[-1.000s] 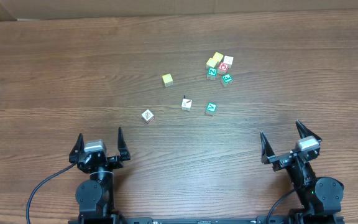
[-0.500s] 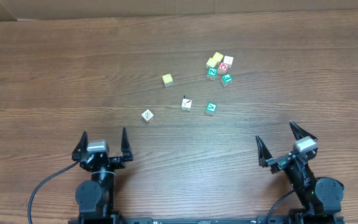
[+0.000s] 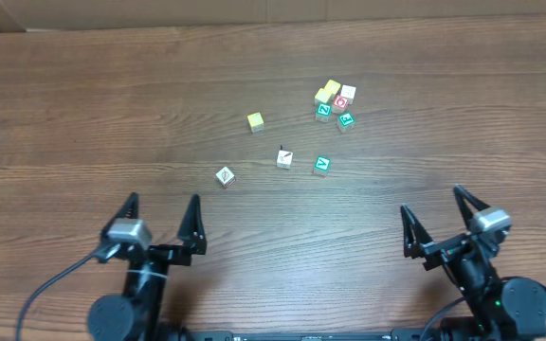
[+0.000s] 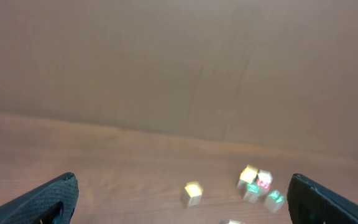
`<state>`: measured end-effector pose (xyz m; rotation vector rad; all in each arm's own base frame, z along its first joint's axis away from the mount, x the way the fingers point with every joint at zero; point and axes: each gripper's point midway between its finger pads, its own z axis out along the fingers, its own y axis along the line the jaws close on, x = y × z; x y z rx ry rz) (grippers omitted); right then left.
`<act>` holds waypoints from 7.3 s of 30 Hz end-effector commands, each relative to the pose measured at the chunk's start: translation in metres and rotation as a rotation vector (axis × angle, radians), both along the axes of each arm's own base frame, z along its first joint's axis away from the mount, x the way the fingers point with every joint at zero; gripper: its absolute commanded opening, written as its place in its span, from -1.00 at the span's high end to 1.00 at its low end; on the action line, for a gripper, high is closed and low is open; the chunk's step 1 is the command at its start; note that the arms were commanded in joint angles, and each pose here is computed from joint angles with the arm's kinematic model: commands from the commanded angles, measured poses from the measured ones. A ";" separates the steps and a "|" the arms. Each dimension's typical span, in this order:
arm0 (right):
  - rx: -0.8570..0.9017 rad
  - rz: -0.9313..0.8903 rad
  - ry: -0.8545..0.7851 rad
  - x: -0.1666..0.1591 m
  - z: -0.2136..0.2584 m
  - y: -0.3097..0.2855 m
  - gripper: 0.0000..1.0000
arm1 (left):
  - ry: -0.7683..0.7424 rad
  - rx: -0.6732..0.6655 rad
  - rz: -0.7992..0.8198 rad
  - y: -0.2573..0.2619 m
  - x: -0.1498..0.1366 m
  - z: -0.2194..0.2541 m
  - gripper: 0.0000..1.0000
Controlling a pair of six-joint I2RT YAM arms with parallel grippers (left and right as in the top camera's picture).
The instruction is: Flip 3 blocks
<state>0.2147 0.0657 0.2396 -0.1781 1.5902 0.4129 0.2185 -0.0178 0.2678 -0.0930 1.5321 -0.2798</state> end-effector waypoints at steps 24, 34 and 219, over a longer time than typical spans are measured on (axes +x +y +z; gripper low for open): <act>0.154 0.192 1.165 0.079 0.000 0.043 -1.00 | 1.038 -0.139 -0.142 -0.026 0.077 -0.019 -1.00; 0.198 0.159 1.375 0.096 -0.055 0.064 0.60 | 1.363 -0.124 -0.129 -0.021 0.081 -0.096 0.92; -0.557 0.140 1.630 0.019 -0.221 0.191 0.12 | 1.492 0.017 0.060 0.017 0.099 -0.150 -1.00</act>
